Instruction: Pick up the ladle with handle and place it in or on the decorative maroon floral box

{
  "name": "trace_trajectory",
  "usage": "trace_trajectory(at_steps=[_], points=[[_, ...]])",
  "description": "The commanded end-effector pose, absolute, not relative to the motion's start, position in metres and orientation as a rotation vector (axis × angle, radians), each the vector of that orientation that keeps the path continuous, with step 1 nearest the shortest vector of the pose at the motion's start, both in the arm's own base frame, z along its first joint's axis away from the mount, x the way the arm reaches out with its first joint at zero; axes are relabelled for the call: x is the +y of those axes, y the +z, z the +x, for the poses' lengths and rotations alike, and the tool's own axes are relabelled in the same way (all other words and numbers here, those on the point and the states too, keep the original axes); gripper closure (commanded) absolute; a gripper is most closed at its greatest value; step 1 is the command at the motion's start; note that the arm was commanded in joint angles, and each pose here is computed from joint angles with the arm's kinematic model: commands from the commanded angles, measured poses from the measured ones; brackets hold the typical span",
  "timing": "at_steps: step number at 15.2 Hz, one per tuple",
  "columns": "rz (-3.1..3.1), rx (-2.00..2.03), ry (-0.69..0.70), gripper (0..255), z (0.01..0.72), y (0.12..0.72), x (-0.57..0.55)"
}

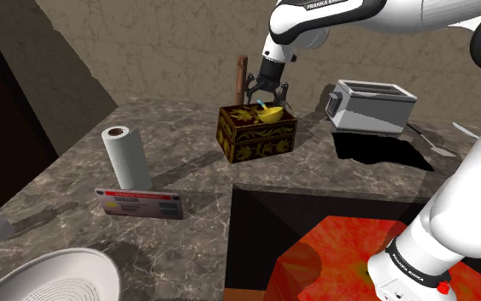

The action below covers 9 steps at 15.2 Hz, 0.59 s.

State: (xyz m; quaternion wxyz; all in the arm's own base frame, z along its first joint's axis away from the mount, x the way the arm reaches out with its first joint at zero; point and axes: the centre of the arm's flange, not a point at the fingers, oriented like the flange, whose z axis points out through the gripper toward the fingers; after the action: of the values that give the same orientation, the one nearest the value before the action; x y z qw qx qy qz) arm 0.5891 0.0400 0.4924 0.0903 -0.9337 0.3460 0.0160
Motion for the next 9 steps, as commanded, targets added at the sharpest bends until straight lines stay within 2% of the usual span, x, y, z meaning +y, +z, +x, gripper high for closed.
trace_trajectory(at_steps=[1,9], points=[[-2.769,1.016,0.023,0,0.588,0.522,0.04],[-2.769,1.016,0.023,0,0.587,0.532,0.038]])
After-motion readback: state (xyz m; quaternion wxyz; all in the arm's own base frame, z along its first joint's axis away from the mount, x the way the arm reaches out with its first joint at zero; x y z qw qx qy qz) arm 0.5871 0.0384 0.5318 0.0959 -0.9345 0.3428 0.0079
